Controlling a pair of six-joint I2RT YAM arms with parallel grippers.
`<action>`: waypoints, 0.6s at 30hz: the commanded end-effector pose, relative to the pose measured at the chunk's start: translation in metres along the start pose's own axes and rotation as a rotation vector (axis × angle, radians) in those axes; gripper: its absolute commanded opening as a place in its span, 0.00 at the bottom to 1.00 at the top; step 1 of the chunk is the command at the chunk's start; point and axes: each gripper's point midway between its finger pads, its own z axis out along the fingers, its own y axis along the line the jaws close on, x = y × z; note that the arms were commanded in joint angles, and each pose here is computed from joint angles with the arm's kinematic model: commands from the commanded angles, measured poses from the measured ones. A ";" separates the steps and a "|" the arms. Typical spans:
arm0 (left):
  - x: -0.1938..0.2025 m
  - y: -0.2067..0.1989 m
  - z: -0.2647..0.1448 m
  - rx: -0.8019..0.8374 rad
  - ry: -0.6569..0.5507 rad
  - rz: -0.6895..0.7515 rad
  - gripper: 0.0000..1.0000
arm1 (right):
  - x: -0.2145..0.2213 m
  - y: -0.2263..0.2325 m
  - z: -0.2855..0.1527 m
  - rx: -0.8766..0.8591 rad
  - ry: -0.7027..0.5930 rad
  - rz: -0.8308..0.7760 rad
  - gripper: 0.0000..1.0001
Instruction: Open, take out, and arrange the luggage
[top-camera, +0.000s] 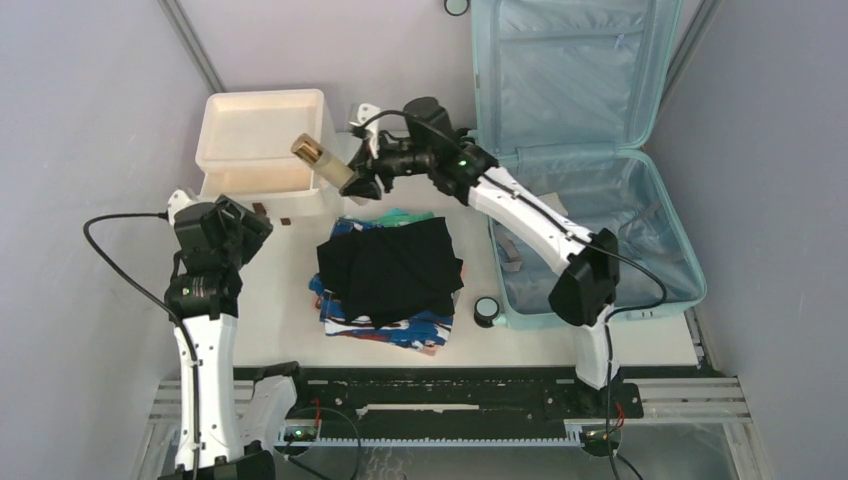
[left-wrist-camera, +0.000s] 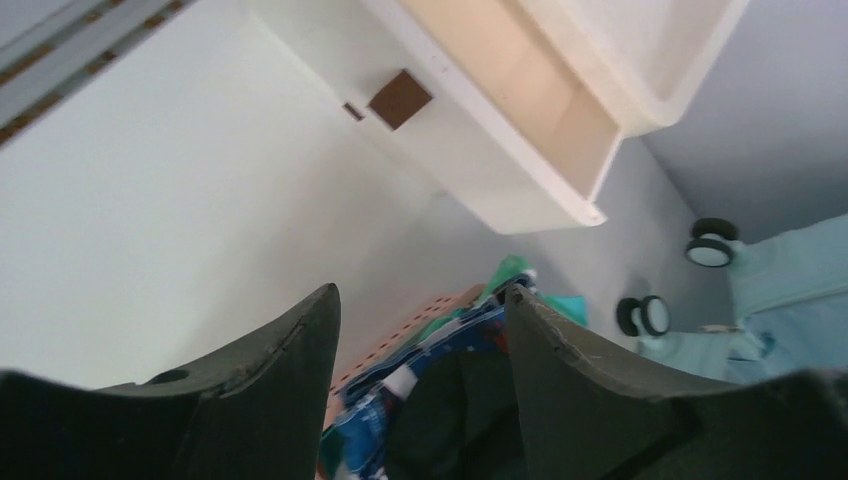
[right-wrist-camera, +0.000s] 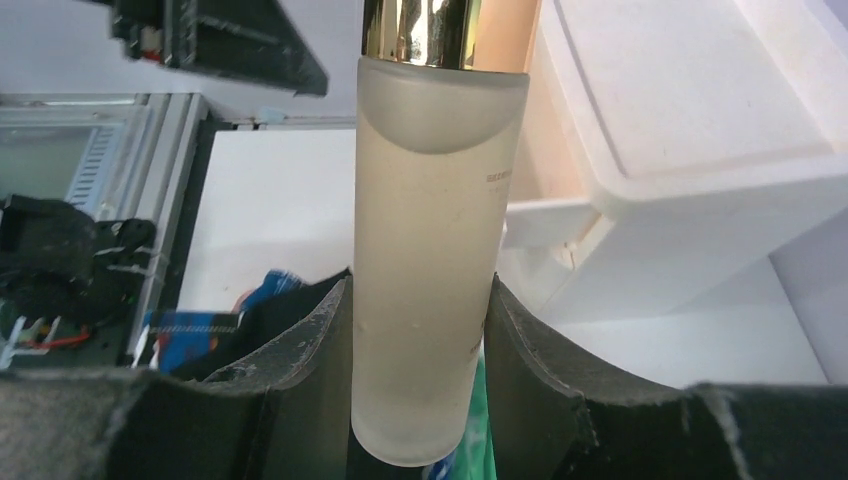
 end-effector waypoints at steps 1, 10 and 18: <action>-0.010 0.023 -0.026 -0.096 -0.039 0.100 0.66 | -0.102 -0.008 0.012 0.085 -0.270 -0.220 0.00; 0.018 0.044 -0.040 -0.066 -0.060 0.075 0.67 | -0.116 -0.018 0.072 0.131 -0.418 -0.270 0.00; 0.028 0.055 -0.046 -0.061 -0.071 0.083 0.68 | -0.101 -0.035 0.105 0.231 -0.472 -0.349 0.00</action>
